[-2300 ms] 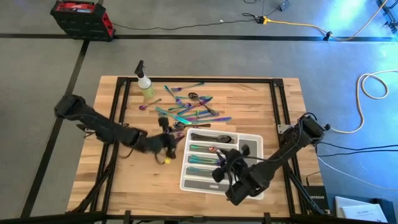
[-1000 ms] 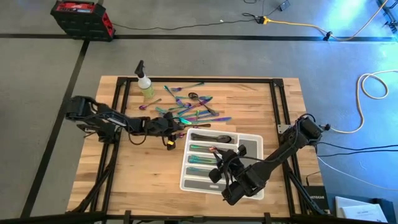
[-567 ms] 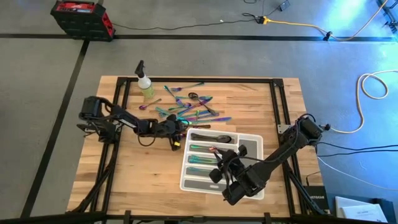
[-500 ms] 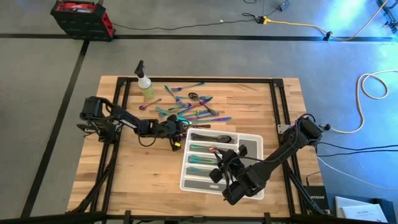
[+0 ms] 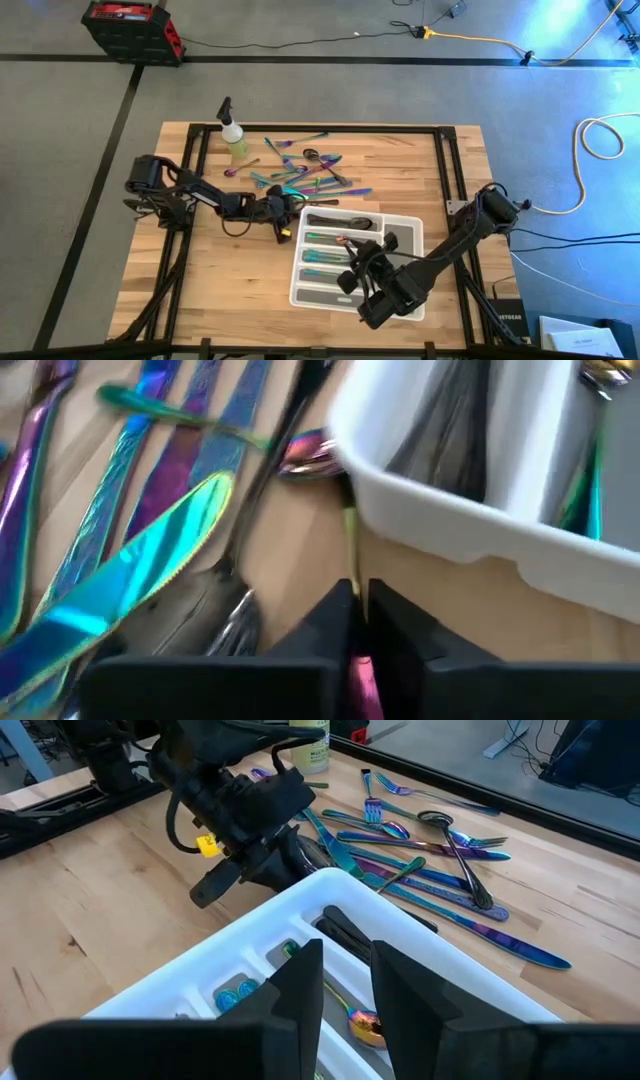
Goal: Sort silverware
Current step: Put the purple spoon into the white silverware tray
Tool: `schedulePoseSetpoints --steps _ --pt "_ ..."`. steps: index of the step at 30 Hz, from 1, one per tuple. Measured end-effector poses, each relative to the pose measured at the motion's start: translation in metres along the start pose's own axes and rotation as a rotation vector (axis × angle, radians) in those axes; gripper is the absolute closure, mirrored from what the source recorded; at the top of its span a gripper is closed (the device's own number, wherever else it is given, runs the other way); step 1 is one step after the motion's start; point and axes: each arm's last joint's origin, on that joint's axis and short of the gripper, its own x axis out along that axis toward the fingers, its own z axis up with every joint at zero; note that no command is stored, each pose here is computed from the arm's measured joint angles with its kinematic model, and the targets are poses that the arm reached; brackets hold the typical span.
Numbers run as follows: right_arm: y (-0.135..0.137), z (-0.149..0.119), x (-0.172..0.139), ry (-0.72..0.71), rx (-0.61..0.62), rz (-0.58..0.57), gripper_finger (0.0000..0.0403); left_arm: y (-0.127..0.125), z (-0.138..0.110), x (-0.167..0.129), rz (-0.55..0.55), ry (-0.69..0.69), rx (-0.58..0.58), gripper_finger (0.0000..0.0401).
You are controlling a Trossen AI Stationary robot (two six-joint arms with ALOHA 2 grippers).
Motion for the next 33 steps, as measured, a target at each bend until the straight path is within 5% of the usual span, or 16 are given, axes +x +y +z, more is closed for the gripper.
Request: schedulePoseSetpoints --steps 14,27,33 --pt "0.0 0.0 0.0 -0.003 0.003 0.002 0.0331 0.003 0.001 -0.037 0.038 0.116 -0.027 0.0401" --pt "0.0 0.003 0.003 -0.053 0.006 -0.01 0.0331 0.01 0.025 -0.089 0.062 -0.022 -0.104 0.0401" --pt "0.014 0.004 0.008 -0.4 0.108 -0.01 0.0331 0.013 0.036 -0.108 0.157 -0.173 -0.197 0.0401"
